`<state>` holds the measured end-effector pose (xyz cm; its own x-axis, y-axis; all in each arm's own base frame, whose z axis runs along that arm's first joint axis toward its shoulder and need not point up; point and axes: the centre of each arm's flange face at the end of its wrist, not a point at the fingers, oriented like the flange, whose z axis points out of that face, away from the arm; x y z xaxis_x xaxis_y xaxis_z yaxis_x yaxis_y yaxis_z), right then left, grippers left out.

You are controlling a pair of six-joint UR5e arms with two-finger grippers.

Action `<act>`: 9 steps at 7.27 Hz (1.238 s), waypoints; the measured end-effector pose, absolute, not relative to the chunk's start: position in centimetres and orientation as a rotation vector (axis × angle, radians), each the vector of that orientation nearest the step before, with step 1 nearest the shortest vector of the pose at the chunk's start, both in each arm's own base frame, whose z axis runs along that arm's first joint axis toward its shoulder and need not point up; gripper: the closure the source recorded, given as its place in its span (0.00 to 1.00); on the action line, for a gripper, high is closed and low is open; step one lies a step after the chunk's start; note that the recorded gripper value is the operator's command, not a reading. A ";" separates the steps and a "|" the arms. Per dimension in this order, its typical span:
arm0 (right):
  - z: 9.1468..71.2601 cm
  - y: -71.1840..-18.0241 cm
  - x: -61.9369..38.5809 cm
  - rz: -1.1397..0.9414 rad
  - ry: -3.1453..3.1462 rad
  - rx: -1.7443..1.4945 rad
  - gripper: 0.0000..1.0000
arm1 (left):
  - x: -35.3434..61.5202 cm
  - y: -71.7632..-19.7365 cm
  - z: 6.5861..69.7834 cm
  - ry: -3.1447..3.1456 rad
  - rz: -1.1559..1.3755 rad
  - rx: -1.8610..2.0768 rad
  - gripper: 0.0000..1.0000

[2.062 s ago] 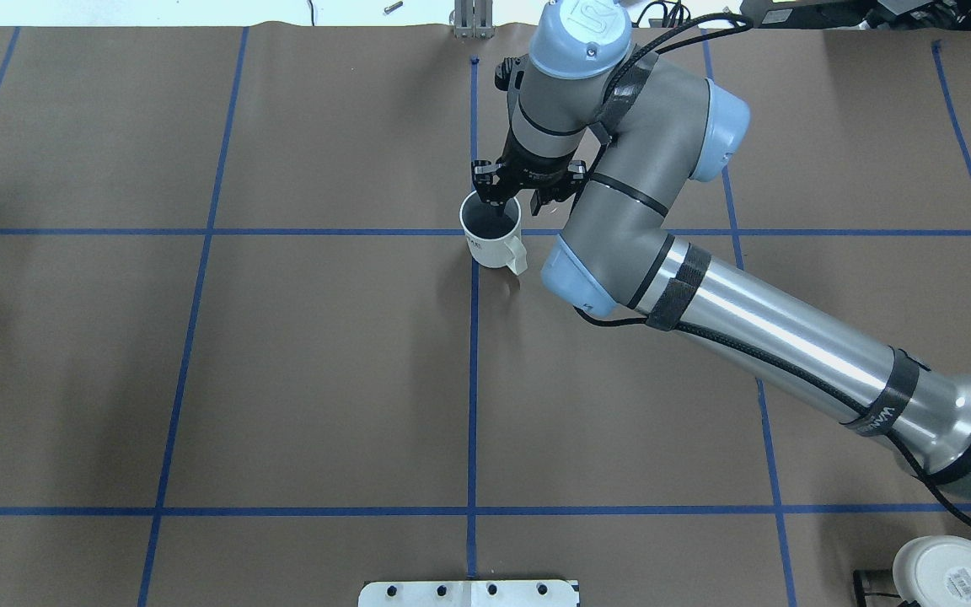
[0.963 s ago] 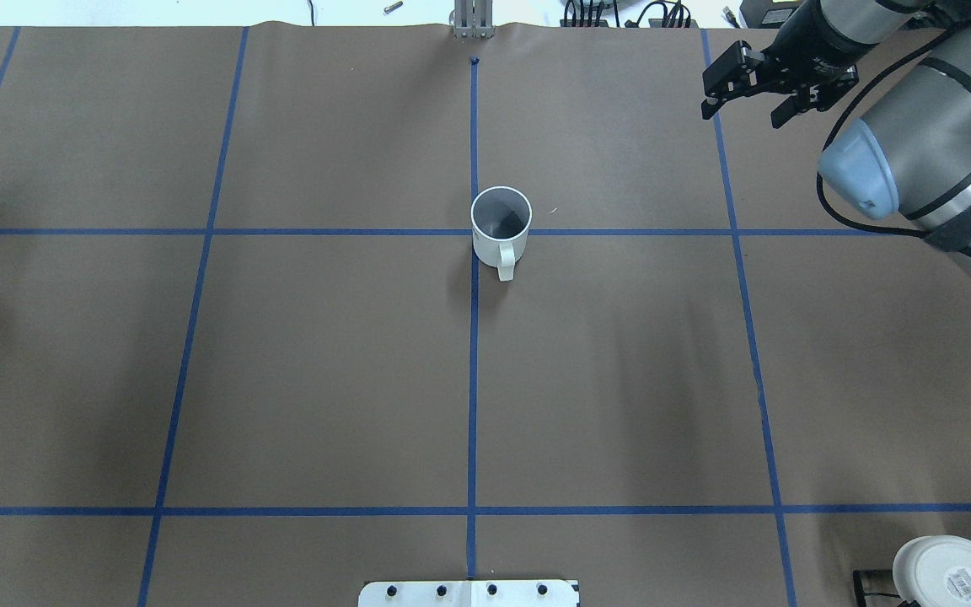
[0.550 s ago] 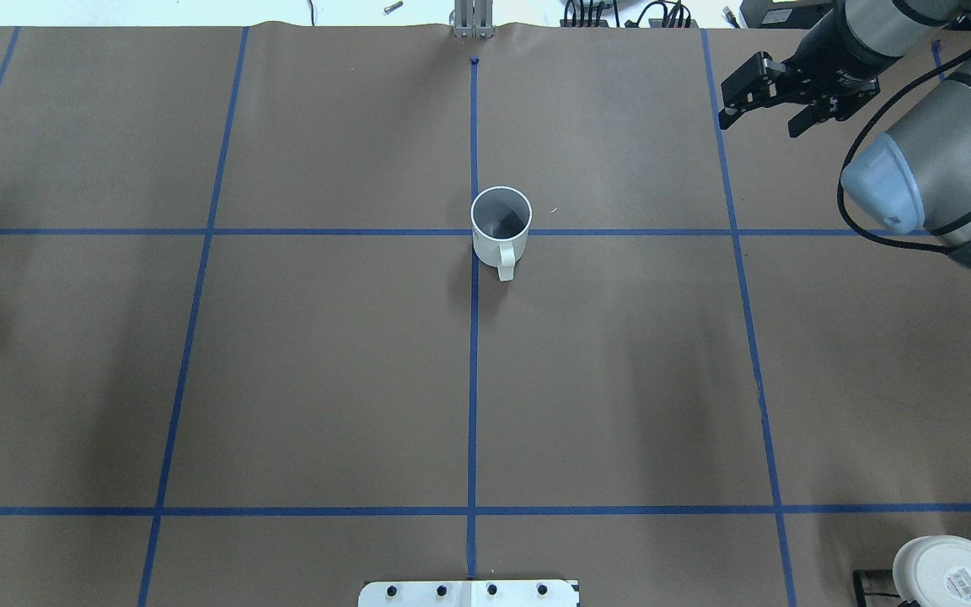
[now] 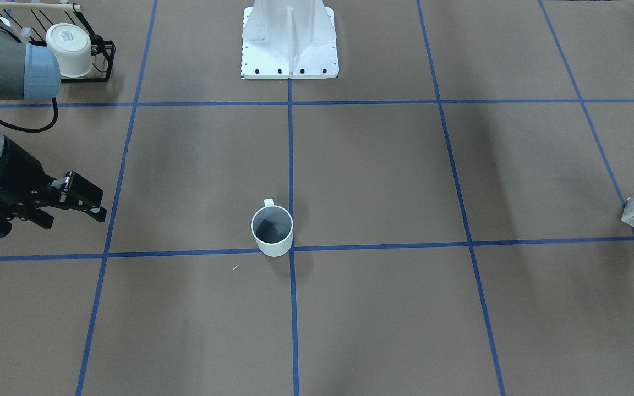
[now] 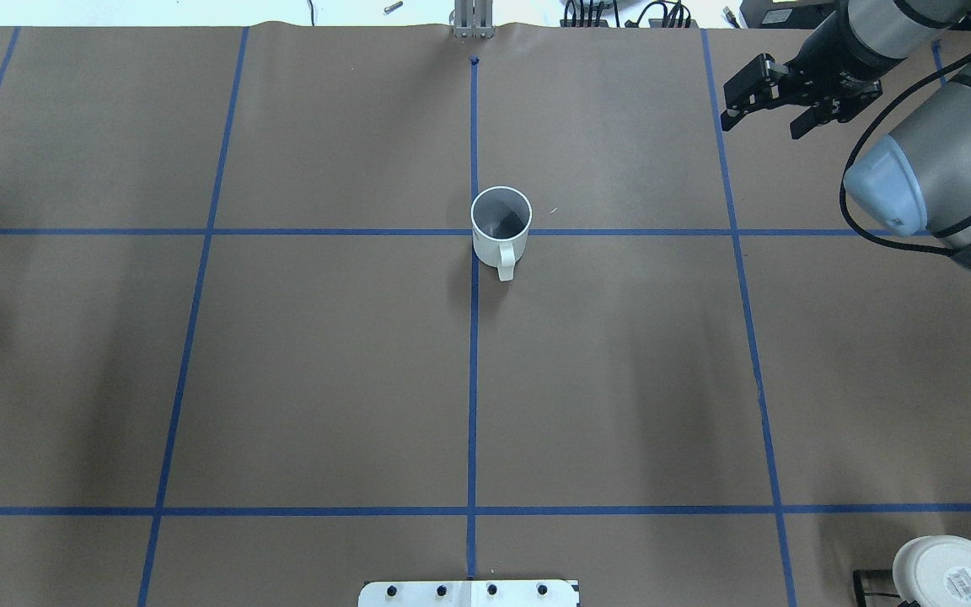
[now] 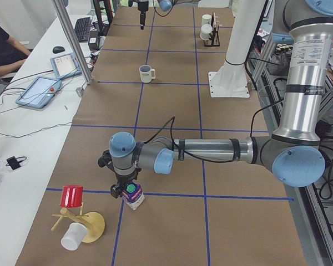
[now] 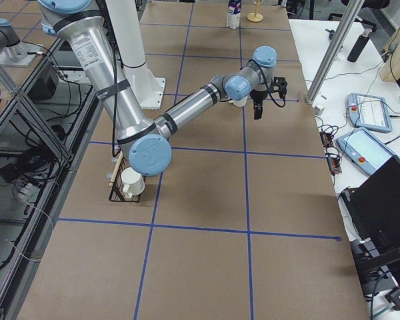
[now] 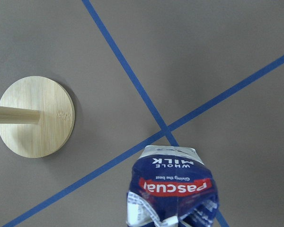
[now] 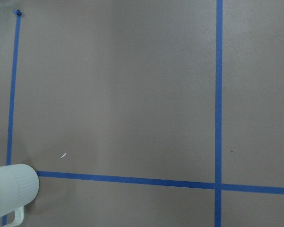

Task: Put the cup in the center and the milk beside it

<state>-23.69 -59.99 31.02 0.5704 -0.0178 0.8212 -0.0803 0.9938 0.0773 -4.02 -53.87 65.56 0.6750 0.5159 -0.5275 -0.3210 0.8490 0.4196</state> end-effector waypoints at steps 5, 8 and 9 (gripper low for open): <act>31.1 -60.0 -23.8 0.034 -0.965 0.107 0.00 | -3.8 -53.8 67.5 0.696 0.446 0.258 0.26; 31.1 -60.0 -23.8 0.034 -0.965 0.107 0.00 | -3.6 -54.5 66.3 0.704 0.404 0.261 0.27; 31.2 -60.0 -23.8 0.034 -0.964 0.106 0.00 | -3.6 -54.7 66.1 0.704 0.403 0.263 0.27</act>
<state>-23.81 -60.02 31.18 0.5699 -0.0179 0.8215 -0.0764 0.9943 0.0747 -3.58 -54.67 66.12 0.6904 0.4429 -0.5720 -0.2688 0.8911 0.3655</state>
